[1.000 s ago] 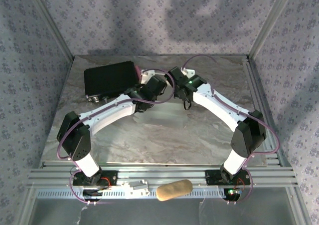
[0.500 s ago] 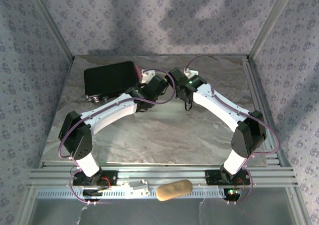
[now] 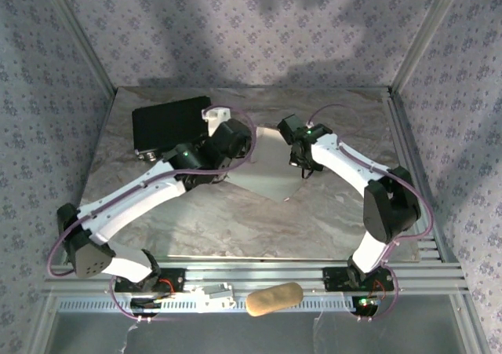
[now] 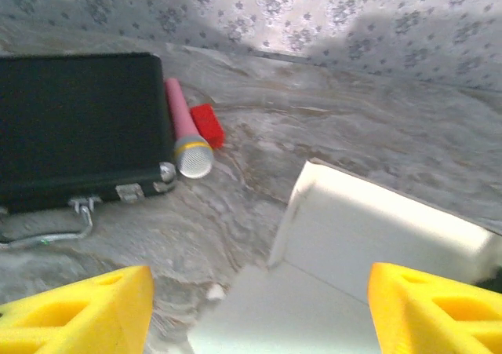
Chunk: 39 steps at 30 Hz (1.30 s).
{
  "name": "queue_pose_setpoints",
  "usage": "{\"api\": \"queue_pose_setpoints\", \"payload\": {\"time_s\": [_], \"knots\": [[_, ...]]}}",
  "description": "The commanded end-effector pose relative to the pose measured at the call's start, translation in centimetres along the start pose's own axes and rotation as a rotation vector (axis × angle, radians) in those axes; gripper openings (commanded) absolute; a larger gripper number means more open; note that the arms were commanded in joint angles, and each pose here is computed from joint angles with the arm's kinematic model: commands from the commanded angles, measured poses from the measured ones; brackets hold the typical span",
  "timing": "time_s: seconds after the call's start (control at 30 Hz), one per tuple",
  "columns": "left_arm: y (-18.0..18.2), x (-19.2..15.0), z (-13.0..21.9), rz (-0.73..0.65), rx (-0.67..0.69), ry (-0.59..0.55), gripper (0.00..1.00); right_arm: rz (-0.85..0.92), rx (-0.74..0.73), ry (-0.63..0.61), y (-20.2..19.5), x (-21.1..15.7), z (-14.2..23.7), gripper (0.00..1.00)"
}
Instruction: Fold the paper box
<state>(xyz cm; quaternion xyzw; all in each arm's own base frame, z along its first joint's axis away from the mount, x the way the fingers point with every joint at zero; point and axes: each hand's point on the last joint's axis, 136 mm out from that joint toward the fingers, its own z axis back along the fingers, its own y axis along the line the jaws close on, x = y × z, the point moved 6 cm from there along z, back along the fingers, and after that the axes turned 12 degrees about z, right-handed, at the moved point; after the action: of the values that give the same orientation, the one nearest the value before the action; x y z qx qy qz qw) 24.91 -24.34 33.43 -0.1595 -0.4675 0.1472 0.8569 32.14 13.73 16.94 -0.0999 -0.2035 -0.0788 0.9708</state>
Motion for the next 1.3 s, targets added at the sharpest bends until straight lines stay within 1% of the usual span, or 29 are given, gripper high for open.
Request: {"api": "queue_pose_setpoints", "payload": {"time_s": [0.0, 0.1, 0.2, 0.27, 0.37, 0.4, 0.43, 0.5, 0.53, 0.57, 0.63, 0.67, 0.73, 0.87, 0.97, 1.07, 1.1, 1.17, 1.2, 1.23, 1.27], "knots": [[2.4, -3.3, 0.9, 0.089, 0.132, 0.081, 0.68, -0.087, -0.030, 0.104, -0.9, -1.2, -2.4, 0.00], [3.2, -5.4, 2.2, 0.152, 0.180, 0.103, 0.67, -0.180, -0.029, 0.194, -2.0, -2.5, -4.7, 0.00], [2.8, -6.8, 3.2, 0.188, 0.135, 0.116, 0.68, -0.325, 0.012, 0.298, -3.1, -4.5, -7.2, 0.00], [2.6, -7.3, 3.7, 0.206, 0.113, 0.119, 0.68, -0.423, 0.051, 0.346, -3.4, -5.4, -8.2, 0.00], [2.1, -7.7, 3.8, 0.197, 0.105, 0.120, 0.68, -0.549, 0.124, 0.435, -3.3, -6.8, -9.3, 0.00], [2.0, -7.8, 3.8, 0.191, 0.111, 0.122, 0.68, -0.589, 0.142, 0.459, -3.1, -7.1, -9.4, 0.03], [1.8, -7.9, 3.8, 0.188, 0.111, 0.124, 0.69, -0.621, 0.151, 0.480, -2.9, -7.3, -9.5, 0.09], [1.4, -8.1, 3.8, 0.182, 0.108, 0.128, 0.70, -0.689, 0.166, 0.523, -2.4, -7.9, -9.5, 0.29], [1.2, -8.1, 3.8, 0.183, 0.104, 0.130, 0.70, -0.718, 0.171, 0.543, -2.3, -8.1, -9.5, 0.38], [1.0, -8.2, 3.9, 0.178, 0.101, 0.131, 0.70, -0.749, 0.183, 0.561, -2.1, -8.3, -9.4, 0.43], [0.8, -8.4, 3.8, 0.172, 0.099, 0.136, 0.71, -0.793, 0.190, 0.568, -2.0, -8.4, -9.1, 0.50], [0.8, -8.4, 3.9, 0.168, 0.098, 0.139, 0.71, -0.810, 0.187, 0.559, -2.1, -8.3, -8.6, 0.54], [0.7, -8.6, 3.8, 0.163, 0.095, 0.146, 0.72, -0.829, 0.187, 0.525, -2.5, -8.0, -7.5, 0.58], [0.4, -9.0, 3.7, 0.138, 0.083, 0.163, 0.73, -0.844, 0.183, 0.411, -4.0, -6.7, -4.8, 0.61], [-0.3, -9.3, 3.4, 0.111, 0.072, 0.182, 0.74, -0.834, 0.203, 0.310, -5.3, -5.0, -3.1, 0.61], [-1.4, -9.6, 3.0, 0.088, 0.058, 0.202, 0.76, -0.722, 0.239, 0.199, -6.4, -2.8, -1.5, 0.60], [-2.0, -9.6, 2.9, 0.080, 0.049, 0.207, 0.78, -0.672, 0.258, 0.156, -6.7, -2.1, -0.9, 0.59], [-3.2, -9.5, 2.6, 0.064, 0.034, 0.216, 0.79, -0.567, 0.303, 0.061, -7.1, -1.0, 0.0, 0.56], [-4.0, -9.3, 2.4, 0.058, 0.029, 0.222, 0.86, -0.514, 0.308, 0.019, -7.4, -0.7, 0.4, 0.54], [-4.7, -9.3, 2.1, 0.047, 0.036, 0.229, 0.91, -0.476, 0.297, -0.009, -7.8, -0.6, 0.8, 0.53], [-5.1, -9.1, 1.7, 0.038, 0.050, 0.232, 0.91, -0.445, 0.289, -0.026, -8.2, -0.6, 1.1, 0.52]]}}
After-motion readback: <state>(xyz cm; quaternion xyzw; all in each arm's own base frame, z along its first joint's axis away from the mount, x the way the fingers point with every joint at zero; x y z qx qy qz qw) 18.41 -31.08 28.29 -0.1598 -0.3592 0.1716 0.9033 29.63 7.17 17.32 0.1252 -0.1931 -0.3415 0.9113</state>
